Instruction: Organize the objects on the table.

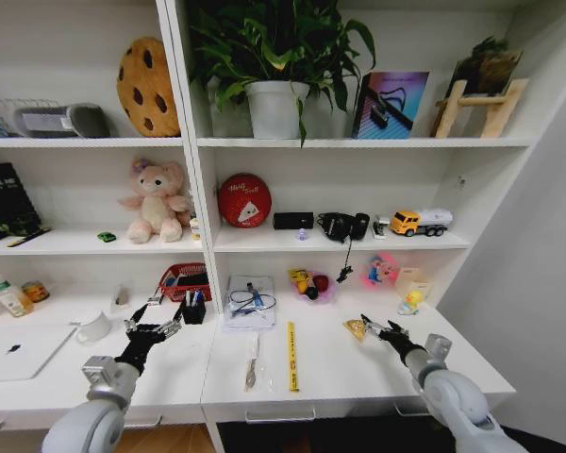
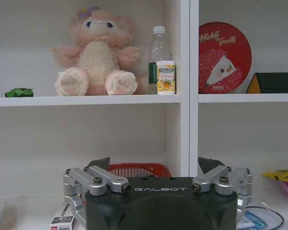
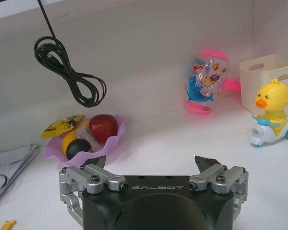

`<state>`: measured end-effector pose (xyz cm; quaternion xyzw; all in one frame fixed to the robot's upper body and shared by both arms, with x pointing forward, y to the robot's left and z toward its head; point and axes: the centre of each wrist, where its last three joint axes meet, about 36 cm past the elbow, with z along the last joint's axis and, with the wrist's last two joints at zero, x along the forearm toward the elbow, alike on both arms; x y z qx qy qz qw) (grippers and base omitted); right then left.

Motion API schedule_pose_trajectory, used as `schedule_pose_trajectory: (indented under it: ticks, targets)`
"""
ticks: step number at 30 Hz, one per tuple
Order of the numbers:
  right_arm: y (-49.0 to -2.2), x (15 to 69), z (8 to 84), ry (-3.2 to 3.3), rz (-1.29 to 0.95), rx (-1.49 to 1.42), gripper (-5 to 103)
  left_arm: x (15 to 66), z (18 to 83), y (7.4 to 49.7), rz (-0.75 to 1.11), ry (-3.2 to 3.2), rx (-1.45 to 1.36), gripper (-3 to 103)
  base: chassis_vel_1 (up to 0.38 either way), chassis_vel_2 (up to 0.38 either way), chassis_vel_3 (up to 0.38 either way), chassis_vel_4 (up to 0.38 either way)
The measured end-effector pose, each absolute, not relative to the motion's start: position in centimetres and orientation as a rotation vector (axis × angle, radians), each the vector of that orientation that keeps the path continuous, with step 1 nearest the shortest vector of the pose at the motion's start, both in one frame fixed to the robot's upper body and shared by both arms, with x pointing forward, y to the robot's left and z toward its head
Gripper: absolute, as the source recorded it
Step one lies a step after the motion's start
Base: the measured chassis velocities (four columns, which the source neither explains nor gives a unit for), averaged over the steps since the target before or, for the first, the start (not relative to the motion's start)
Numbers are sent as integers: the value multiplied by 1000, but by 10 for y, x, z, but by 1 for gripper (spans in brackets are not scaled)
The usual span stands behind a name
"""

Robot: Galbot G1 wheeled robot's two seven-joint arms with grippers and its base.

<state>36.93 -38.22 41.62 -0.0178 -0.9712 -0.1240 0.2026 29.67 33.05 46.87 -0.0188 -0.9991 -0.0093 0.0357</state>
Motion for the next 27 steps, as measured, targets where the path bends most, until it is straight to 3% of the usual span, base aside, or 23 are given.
schedule_pose_trajectory:
  ticks: [9,11,14,22,23,27]
  targets:
    - [-394,383,417,-2625,-326,-3,101,297,469,331,-29,-3070,-58,100,0,0,0,0]
    - [-395,386,417,-2600,-319,18,94,297,469,331,-29,-3070,-58,100,0,0,0,0]
    - [-395,389,418,-2583,-314,34,92,297,469,331,-29,-3070,-58,100,0,0,0,0]
    - [-394,402,413,-2555,-303,66,59,297,469,331,-29,-3070,-58,100,0,0,0,0]
    - [-394,402,413,-2555,-303,66,59,297,469,331,-29,-3070,-58,100,0,0,0,0]
    - [-399,407,409,-2554,-298,59,37,297,469,331,-29,-3070,-58,100,0,0,0,0]
